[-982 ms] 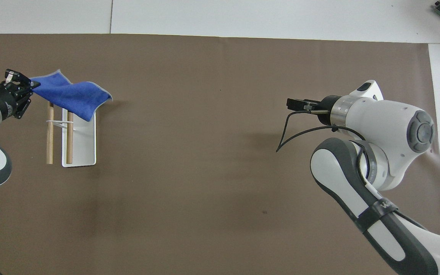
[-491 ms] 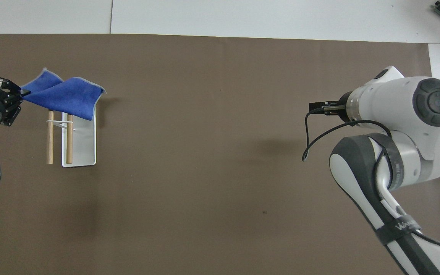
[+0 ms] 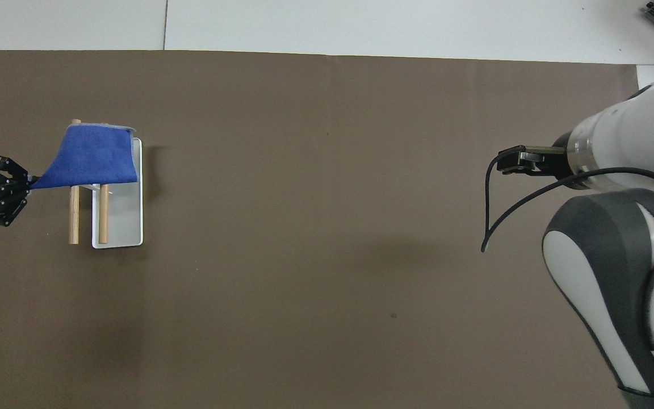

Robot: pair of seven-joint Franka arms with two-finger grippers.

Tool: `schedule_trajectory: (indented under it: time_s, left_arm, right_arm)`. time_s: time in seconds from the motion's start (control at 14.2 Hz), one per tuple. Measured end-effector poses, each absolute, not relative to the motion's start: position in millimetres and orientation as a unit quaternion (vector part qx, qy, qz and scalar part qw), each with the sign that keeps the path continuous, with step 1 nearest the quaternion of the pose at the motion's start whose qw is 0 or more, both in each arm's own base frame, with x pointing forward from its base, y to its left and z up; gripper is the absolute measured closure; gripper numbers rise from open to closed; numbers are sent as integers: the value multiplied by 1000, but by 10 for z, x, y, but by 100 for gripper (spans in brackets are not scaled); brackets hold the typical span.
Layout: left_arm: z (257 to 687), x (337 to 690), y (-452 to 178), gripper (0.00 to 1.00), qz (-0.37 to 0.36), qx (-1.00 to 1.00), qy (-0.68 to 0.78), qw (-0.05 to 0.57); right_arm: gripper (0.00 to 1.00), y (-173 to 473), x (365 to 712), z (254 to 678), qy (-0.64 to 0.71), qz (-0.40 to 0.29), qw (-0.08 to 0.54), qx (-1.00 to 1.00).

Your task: Right arm passes towel to left arm to hang

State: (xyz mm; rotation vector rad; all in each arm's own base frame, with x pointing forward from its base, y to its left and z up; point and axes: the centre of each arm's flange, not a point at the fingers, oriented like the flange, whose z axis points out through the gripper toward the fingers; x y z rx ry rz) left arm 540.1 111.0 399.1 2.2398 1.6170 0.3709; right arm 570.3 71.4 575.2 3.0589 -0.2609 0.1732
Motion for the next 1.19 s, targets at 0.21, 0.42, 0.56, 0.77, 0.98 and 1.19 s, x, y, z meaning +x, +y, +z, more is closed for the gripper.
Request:
schedule_trajectory:
  time_s: [0.21,0.42,0.56,0.77,0.98,1.19]
  left_arm:
    - [3919,5330,995,98,121,797,565,174]
    - [3856,5280,861,98,112,804,558,171]
    - [3825,5247,826,98,109,806,556,170]
    - [3839,5235,811,81,109,807,554,170]
    - [3880,5240,820,47,114,807,554,172]
    - [3993,5301,829,13,125,806,551,177]
  right_arm:
    - [0,259,5588,6087,-143,54,-6,988]
    - [0,-223,5470,6157,-184,35,-11,982]
    - [0,-388,5407,6096,-169,16,-8,985]
    - [0,-494,5351,5968,-106,1,-7,994]
    - [0,-234,5323,5857,-74,-10,-6,997]
    - [0,63,5309,5852,-57,-10,-5,998]
